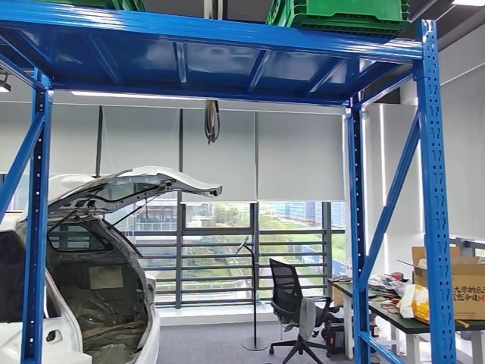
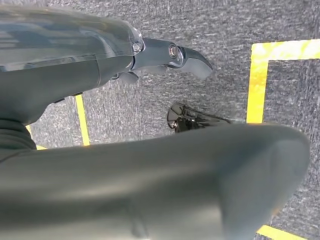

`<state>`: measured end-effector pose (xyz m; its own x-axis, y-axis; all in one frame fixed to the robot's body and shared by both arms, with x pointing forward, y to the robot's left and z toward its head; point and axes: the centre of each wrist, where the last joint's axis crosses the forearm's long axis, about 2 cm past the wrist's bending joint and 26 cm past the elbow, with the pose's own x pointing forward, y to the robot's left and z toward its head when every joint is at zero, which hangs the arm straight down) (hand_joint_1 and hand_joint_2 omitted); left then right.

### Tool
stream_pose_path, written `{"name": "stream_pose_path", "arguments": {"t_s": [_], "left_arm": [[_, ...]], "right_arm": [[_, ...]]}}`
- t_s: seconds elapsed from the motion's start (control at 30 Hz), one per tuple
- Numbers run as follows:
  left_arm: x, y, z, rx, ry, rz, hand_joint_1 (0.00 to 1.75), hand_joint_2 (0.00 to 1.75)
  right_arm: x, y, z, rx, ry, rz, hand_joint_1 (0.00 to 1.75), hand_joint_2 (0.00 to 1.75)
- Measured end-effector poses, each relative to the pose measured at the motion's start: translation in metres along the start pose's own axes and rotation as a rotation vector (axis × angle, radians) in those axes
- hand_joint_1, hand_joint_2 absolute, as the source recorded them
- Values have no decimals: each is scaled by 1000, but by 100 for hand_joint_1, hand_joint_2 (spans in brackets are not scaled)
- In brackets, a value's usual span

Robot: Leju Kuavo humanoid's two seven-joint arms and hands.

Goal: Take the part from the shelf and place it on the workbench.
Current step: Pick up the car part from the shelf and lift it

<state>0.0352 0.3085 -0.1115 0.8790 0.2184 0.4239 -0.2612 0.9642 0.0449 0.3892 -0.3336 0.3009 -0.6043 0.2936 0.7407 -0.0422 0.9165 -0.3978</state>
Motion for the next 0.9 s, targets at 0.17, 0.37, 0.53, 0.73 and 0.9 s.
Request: {"name": "stream_pose_path", "arguments": {"t_s": [0.17, 0.37, 0.53, 0.73, 0.9], "left_arm": [[0, -4, 0, -12, 5, -11, 0, 0], [-1, -8, 0, -24, 10, -14, 0, 0], [-1, -10, 0, -28, 9, -9, 0, 0], [0, -9, 0, -26, 8, -2, 0, 0], [0, -11, 0, -33, 6, -1, 0, 0]], "right_arm": [[35, -2, -24, 59, -117, 34, 0, 175], [63, -2, -40, 120, -204, 64, 0, 175], [66, -2, -41, 143, -214, 80, 0, 175], [66, -2, -40, 157, -214, 88, 0, 175], [69, -6, -39, 160, -226, 100, 0, 175]]}}
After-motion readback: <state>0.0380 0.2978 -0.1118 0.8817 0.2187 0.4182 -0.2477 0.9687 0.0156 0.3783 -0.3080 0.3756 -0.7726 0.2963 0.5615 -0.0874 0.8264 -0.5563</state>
